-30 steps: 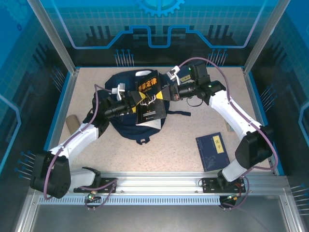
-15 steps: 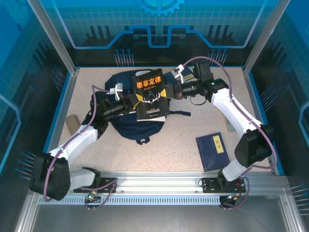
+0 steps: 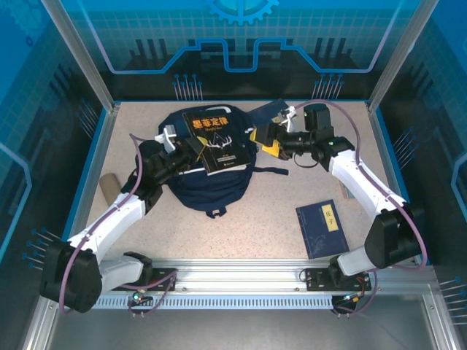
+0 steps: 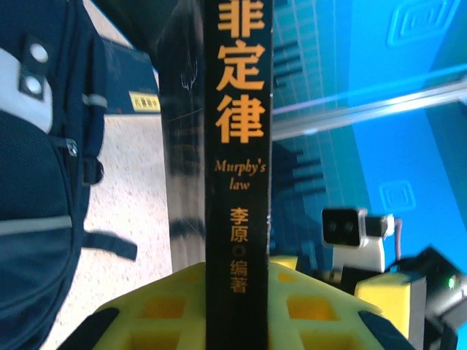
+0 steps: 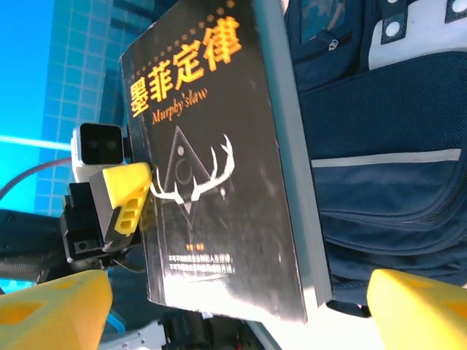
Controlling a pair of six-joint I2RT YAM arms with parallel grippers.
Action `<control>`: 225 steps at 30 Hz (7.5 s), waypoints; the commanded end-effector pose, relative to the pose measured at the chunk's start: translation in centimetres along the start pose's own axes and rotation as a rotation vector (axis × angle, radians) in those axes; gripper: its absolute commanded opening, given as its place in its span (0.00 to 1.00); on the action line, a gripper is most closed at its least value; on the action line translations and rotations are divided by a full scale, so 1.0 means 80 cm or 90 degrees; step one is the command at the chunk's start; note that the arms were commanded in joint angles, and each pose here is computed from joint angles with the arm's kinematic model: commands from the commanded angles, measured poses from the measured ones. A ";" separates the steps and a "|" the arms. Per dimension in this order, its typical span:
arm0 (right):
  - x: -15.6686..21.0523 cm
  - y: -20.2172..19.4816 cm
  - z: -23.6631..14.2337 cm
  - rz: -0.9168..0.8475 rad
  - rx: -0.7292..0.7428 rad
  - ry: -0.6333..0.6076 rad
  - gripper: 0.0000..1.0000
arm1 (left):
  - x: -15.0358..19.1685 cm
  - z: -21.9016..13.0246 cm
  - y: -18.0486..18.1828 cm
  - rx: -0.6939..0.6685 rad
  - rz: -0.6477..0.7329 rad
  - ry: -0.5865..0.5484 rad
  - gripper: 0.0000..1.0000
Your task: Pack books, pencil case, and school supplies into a backpack
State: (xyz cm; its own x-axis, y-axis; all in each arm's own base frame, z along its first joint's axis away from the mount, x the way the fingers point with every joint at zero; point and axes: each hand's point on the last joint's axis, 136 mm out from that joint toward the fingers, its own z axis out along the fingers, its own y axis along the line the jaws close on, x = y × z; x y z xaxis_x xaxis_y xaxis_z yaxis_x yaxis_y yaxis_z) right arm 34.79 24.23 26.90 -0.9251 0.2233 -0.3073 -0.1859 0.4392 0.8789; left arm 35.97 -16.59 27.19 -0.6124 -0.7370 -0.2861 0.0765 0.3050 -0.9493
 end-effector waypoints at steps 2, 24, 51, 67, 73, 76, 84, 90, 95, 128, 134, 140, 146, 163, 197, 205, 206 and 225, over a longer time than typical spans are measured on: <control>-0.001 0.026 0.019 0.085 -0.068 -0.038 0.96 | -0.054 -0.013 -0.055 0.082 -0.003 -0.149 0.13; 0.010 0.099 0.116 0.241 -0.257 -0.029 0.98 | -0.060 -0.014 -0.049 0.134 -0.073 -0.240 0.13; -0.010 0.077 0.102 0.112 -0.173 -0.078 0.01 | -0.031 -0.048 0.018 -0.037 -0.035 -0.211 0.73; -0.014 -0.029 -0.052 -0.002 0.180 -0.139 0.00 | 0.053 -0.058 0.111 -0.287 0.404 0.138 0.99; -0.007 -0.042 -0.074 0.013 0.197 -0.121 0.00 | 0.075 -0.040 0.113 -0.310 0.506 0.242 0.99; -0.001 -0.048 -0.076 0.021 0.193 -0.109 0.00 | 0.080 -0.028 0.127 -0.374 0.568 0.299 0.97; 0.012 -0.060 -0.084 0.046 0.192 -0.096 0.01 | 0.086 0.004 0.149 -0.466 0.659 0.420 0.81; 0.019 -0.069 -0.086 0.067 0.193 -0.099 0.02 | 0.070 0.007 0.179 -0.564 0.707 0.468 0.74; 0.014 -0.071 -0.092 0.065 0.207 -0.107 0.02 | 0.072 0.024 0.198 -0.570 0.735 0.508 0.75; 0.026 -0.079 -0.089 0.096 0.210 -0.111 0.02 | 0.058 0.074 0.241 -0.611 0.840 0.579 0.45; 0.027 -0.080 -0.092 0.095 0.216 -0.117 0.02 | 0.047 0.077 0.211 -0.593 0.842 0.518 0.24; 0.026 -0.080 -0.108 0.087 0.246 -0.146 0.02 | 0.016 0.078 0.120 -0.526 0.868 0.340 0.09; 0.032 -0.073 -0.118 0.074 0.250 -0.154 0.03 | -0.029 0.072 0.036 -0.507 0.832 0.132 0.01; 0.064 -0.019 -0.024 0.094 0.033 -0.025 0.02 | -0.027 0.093 -0.081 -0.377 0.781 -0.006 0.00; -0.030 -0.086 0.239 0.233 0.013 -0.069 0.47 | -0.032 0.077 -0.113 -0.354 0.714 -0.027 0.00; 0.024 -0.107 0.157 0.241 0.087 -0.021 0.54 | -0.043 0.073 -0.079 -0.394 0.705 -0.026 0.00; 0.035 -0.108 0.146 0.238 0.093 -0.011 0.52 | -0.045 0.071 -0.072 -0.400 0.700 -0.027 0.00; 0.114 -0.254 -0.124 0.059 0.684 0.017 0.72 | 0.027 -0.021 0.078 -0.418 0.612 0.119 0.14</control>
State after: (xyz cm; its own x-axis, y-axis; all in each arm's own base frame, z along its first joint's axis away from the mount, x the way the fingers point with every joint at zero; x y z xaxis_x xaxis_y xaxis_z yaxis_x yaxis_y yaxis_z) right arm 29.99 13.28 12.24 -0.8897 0.3530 -0.2897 0.2438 0.9036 0.3523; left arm 34.66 -14.58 20.16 -0.6506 0.1257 -0.7490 0.1707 0.9852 0.0171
